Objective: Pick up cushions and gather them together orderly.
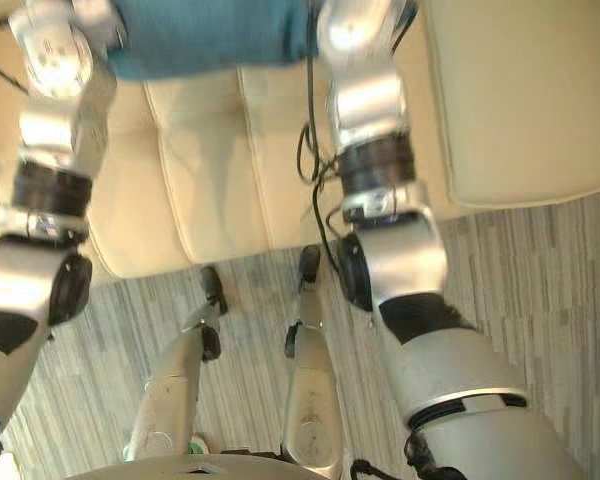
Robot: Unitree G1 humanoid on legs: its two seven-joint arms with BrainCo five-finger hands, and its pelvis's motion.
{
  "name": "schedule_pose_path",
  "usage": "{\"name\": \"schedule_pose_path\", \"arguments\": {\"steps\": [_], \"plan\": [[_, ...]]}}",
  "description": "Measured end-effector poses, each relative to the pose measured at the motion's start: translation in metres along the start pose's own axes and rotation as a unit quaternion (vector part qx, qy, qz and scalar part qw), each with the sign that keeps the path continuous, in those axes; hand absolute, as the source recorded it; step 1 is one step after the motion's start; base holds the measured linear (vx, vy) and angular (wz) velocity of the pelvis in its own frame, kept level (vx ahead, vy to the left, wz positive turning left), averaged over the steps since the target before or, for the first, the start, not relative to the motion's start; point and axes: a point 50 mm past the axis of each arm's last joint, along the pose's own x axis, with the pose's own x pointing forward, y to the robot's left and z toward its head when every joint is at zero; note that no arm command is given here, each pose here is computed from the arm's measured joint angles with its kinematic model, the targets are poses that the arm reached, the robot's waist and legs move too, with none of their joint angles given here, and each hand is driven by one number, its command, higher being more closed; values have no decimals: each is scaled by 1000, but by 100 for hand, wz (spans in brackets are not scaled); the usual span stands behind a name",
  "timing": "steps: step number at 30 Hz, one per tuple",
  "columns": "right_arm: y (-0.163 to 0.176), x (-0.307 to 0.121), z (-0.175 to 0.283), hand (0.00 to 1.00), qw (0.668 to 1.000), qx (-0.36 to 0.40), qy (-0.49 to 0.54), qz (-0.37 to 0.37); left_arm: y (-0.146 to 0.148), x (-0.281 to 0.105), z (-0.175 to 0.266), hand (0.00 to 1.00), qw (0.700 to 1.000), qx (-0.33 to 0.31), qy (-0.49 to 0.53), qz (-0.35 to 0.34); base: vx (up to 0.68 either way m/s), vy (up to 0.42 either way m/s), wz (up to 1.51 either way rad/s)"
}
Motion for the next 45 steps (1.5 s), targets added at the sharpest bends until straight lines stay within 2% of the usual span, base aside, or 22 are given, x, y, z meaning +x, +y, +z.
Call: {"name": "schedule_pose_path", "arguments": {"steps": [4,10,13,14,19,24,34,41,43,45], "plan": [[-3,20,38,0,998,34,-43,-39,-11,16,36,0,998,-30,-45,16,-27,11,16],[-6,22,40,0,996,70,-25,-59,-9,20,44,0,996,-64,-44,44,20,28,15],[-8,26,31,0,994,103,13,-38,-11,20,42,0,997,-63,-40,32,74,52,13],[-5,25,11,0,993,98,60,-14,-11,20,32,0,998,-51,-21,26,85,70,9],[4,14,-18,0,990,77,116,38,-9,14,0,0,999,-18,37,6,79,77,2],[-12,0,-50,0,988,59,139,45,3,-9,-39,0,997,-9,78,-5,59,59,-4],[-26,-28,-84,0,980,58,181,57,20,-36,-72,0,993,-2,117,-21,14,53,-2],[-46,-48,-84,0,980,102,163,43,51,-58,-92,0,988,-14,156,4,1,31,-10],[-61,-52,-81,0,982,121,146,21,63,-62,-91,0,988,-20,150,20,1,11,-9],[-88,-63,-83,0,983,130,130,-12,88,-70,-90,0,988,-28,144,51,-5,-6,-15]]}}
